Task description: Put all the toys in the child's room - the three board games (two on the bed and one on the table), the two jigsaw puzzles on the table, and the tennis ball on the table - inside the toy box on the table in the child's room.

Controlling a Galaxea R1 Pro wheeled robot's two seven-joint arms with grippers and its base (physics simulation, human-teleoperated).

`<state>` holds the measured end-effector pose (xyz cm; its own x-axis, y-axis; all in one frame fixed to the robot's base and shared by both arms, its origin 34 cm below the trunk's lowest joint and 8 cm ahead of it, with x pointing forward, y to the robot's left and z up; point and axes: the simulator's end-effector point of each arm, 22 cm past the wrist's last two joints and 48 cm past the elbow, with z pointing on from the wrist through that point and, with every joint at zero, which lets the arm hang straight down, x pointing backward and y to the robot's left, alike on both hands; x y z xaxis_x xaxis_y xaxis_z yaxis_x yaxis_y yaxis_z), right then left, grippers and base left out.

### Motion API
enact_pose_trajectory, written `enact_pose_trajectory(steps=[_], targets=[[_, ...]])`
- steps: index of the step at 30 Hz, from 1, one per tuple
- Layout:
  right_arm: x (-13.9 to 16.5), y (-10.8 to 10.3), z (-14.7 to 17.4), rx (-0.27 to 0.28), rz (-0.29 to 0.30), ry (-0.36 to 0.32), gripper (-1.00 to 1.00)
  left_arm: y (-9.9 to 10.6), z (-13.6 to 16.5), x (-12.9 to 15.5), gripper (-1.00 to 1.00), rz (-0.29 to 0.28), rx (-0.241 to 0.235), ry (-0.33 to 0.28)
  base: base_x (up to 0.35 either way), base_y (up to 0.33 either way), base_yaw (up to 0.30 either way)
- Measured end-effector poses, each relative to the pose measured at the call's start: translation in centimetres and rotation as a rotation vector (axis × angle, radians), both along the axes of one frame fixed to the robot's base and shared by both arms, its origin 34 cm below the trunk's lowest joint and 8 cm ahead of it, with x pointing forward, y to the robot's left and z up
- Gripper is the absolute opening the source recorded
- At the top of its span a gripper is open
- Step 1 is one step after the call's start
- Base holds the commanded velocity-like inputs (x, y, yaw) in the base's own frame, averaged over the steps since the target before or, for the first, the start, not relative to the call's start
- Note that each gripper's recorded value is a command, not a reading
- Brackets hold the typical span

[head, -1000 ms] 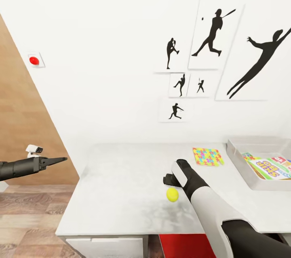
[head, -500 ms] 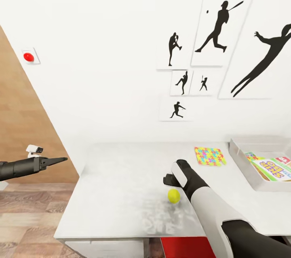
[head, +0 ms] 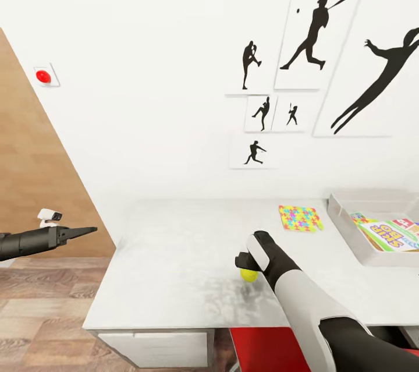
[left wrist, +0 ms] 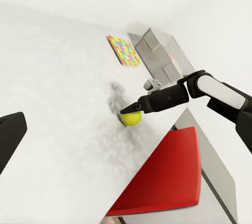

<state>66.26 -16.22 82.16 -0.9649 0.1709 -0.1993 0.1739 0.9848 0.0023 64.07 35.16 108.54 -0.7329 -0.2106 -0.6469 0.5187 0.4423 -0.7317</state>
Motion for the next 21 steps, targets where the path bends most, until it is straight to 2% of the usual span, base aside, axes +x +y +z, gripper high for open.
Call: enact_pose_trajectory(steps=[12, 21], targets=[[0.01, 0.05, -0.01, 0.002, -0.001, -0.001, 1.0, 0.0, -0.02, 0.0, 1.0, 0.0, 0.0, 0.0, -0.003, 0.0, 0.0], [0.02, 0.04, -0.01, 0.002, -0.002, 0.0, 1.0, 0.0, -0.02, 0.01, 1.0, 0.0, 0.0, 0.0, -0.078, 0.0, 0.0]])
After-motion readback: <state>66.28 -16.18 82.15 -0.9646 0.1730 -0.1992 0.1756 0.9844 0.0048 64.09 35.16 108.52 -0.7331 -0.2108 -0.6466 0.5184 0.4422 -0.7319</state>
